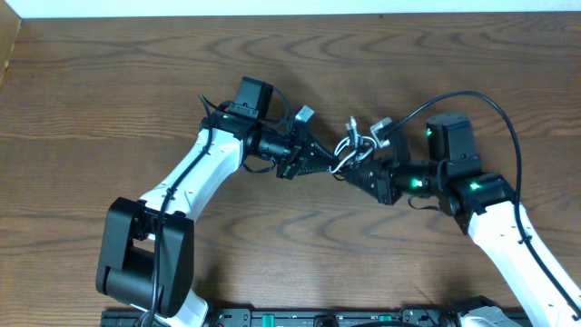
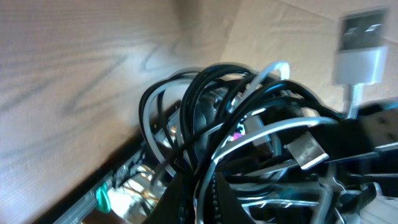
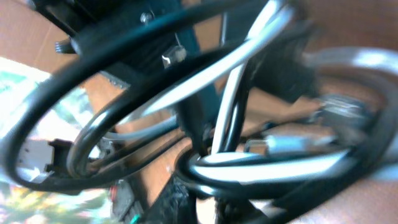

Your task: Untangle cables

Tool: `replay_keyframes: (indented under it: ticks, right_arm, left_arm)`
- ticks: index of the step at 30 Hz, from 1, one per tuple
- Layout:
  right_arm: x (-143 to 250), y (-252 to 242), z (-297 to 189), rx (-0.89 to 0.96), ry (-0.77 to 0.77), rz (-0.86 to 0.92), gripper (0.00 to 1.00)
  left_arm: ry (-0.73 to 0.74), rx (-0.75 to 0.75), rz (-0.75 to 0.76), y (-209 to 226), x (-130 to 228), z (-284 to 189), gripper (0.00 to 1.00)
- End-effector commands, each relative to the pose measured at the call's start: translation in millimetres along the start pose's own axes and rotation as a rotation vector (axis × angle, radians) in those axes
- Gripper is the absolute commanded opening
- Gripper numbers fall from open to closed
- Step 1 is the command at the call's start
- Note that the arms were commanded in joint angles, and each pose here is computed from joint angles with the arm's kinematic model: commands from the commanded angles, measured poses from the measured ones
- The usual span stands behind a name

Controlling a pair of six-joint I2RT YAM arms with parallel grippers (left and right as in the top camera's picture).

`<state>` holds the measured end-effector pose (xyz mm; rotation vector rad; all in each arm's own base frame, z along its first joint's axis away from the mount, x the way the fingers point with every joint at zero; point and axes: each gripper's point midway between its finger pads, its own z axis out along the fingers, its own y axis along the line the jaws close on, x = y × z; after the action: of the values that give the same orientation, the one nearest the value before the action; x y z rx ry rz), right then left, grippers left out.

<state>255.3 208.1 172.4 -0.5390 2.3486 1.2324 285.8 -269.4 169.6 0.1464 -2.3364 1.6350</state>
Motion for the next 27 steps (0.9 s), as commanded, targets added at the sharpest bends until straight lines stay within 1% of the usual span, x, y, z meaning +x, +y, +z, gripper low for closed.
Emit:
replay_keyframes:
  ticks: [1,6,8,9,10,11,13,16,20,22,25,27]
  right_arm:
    - [10.8,11.9,3.4,-0.033,0.052,0.028,0.15]
    - [19.4,25.4,7.7,-0.085,0.09,0.024,0.16]
    - [16.9,18.9,8.7,-0.045,0.078,0.013,0.1]
    - [14.5,8.2,8.8,0.016,0.065,0.01,0.12]
    - [12.4,-3.6,8.0,0.083,0.054,0.009,0.18]
    - [10.2,-16.8,6.1,0.158,0.041,0.008,0.21]
    - [5.4,-43.8,-1.4,0.311,0.012,0.021,0.22]
    - [-3.2,-64.3,-11.4,0.421,-0.034,0.038,0.23]
    - [-15.7,-75.4,-19.2,0.479,-0.086,0.025,0.24]
    - [-20.7,-80.2,-22.3,0.513,-0.107,0.015,0.28]
    - [-26.0,-76.0,-20.6,0.489,-0.123,-0.005,0.29]
    - [-27.6,-64.0,-14.9,0.417,-0.113,-0.061,0.33]
  left_arm:
    - [-0.027,-0.013,0.018,0.0,-6.5,-0.4,0.07]
    - [-0.048,-0.028,0.029,1.7,-10.8,-0.6,0.08]
    - [-0.047,-0.027,0.029,1.6,-10.5,-0.5,0.07]
    - [-0.043,-0.023,0.028,1.1,-9.8,-0.5,0.07]
    - [-0.04,-0.022,0.026,1.0,-9.2,-0.5,0.08]
    - [-0.037,-0.021,0.022,1.1,-8.5,-0.5,0.07]
    - [-0.037,-0.023,0.018,1.6,-8.2,-0.4,0.07]
    - [-0.037,-0.022,0.018,1.5,-8.1,-0.4,0.07]
    - [-0.018,-0.003,0.019,-1.9,-5.0,-0.3,0.07]
    - [0.007,0.022,0.018,-6.1,-0.7,-0.3,0.07]
    - [0.043,0.06,0.019,-12.5,5.6,-0.8,0.07]
    - [0.058,0.075,0.018,-15.1,8.2,-1.1,0.08]
